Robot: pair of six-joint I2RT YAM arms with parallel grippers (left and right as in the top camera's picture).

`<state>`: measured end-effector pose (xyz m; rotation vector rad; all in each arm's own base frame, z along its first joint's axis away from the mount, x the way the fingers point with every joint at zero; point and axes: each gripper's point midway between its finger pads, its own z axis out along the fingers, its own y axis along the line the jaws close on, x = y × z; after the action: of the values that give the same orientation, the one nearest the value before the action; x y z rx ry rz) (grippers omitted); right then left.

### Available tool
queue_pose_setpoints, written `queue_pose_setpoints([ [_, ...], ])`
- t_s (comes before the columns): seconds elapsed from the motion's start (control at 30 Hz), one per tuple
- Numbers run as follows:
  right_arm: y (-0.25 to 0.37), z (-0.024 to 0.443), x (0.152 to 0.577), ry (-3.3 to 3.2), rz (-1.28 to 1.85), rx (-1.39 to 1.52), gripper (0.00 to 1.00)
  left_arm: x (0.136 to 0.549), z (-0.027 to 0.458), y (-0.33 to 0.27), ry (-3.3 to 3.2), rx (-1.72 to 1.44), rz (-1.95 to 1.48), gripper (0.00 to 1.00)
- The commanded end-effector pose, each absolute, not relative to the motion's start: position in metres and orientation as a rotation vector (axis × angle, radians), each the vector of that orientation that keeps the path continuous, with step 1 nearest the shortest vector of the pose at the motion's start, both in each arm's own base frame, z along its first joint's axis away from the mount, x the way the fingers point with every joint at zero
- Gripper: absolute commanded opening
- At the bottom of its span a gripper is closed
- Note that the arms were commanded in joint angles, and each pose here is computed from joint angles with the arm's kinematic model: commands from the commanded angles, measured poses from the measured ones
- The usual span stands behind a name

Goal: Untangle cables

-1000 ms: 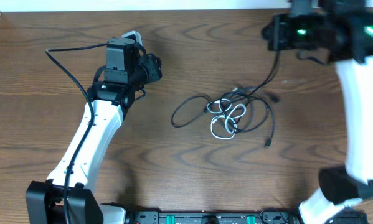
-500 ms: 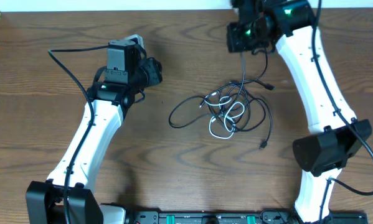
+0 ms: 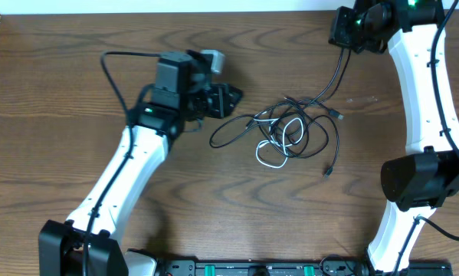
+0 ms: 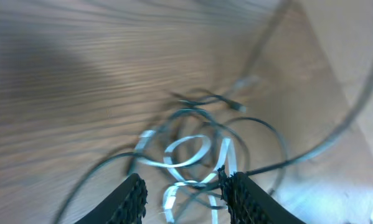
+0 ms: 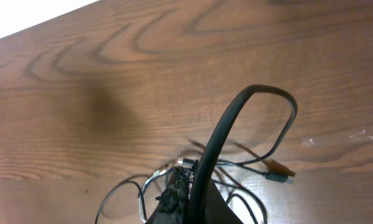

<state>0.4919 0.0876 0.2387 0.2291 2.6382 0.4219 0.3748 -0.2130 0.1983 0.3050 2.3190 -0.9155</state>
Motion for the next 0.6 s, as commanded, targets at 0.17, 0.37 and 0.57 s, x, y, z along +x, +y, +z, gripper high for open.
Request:
queue_pose_setpoints([
  [0.17, 0.094, 0.233, 0.491, 2.663, 0.442, 0.217, 0.01, 0.343, 0.211, -0.277, 2.241, 0.537, -0.996, 0.59],
  [0.37, 0.094, 0.232, 0.489, 2.668, 0.443, 0.217, 0.01, 0.330, 0.189, -0.300, 2.291, 0.593, -0.945, 0.64],
  [0.57, 0.096, 0.232, 0.487, 2.679, 0.461, 0.198, 0.01, 0.334, 0.160, -0.314, 2.315, 0.624, -0.783, 0.67],
])
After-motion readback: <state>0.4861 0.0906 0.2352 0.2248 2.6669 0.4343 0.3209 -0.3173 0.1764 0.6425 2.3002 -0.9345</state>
